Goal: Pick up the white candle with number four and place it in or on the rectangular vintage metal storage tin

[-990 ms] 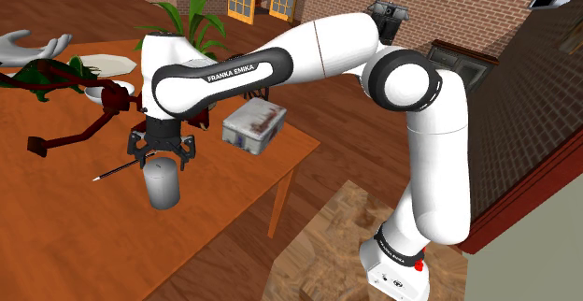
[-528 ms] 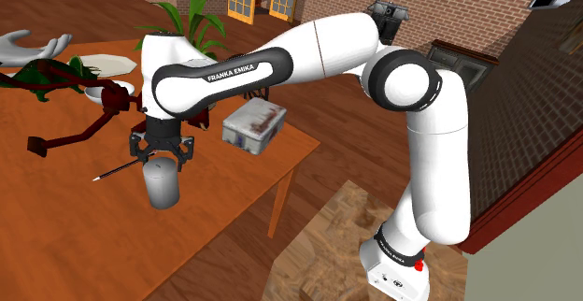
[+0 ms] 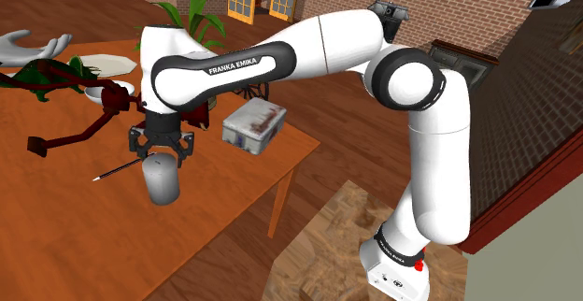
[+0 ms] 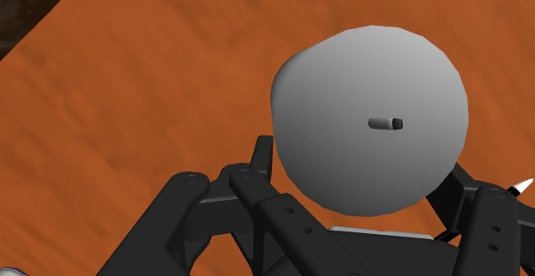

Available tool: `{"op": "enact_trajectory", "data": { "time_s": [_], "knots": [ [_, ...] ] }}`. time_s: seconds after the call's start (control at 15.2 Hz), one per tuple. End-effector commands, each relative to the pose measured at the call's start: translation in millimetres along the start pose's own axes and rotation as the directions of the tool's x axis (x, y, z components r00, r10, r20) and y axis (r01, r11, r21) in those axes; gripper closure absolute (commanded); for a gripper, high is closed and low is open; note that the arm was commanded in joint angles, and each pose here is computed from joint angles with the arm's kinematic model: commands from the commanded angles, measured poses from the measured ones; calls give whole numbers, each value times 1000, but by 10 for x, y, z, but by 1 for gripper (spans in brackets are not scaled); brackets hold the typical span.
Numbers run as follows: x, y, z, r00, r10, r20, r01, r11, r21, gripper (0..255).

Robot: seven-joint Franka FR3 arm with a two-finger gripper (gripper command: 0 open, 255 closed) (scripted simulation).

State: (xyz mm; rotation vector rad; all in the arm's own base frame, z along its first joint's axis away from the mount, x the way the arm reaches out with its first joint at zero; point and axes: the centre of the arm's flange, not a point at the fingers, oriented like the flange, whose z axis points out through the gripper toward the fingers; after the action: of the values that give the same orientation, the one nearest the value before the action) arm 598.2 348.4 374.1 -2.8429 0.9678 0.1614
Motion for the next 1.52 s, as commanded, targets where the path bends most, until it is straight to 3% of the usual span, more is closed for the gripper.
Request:
{"op": "enact_trajectory", "data": {
  "time_s": [0.0, 1.45],
  "knots": [
    [-16, -19, -101, 1000, 0, 0, 0, 1000, 0, 255],
    [-184, -126, -1246, 1000, 0, 0, 0, 1000, 0, 255]
  ]
}}
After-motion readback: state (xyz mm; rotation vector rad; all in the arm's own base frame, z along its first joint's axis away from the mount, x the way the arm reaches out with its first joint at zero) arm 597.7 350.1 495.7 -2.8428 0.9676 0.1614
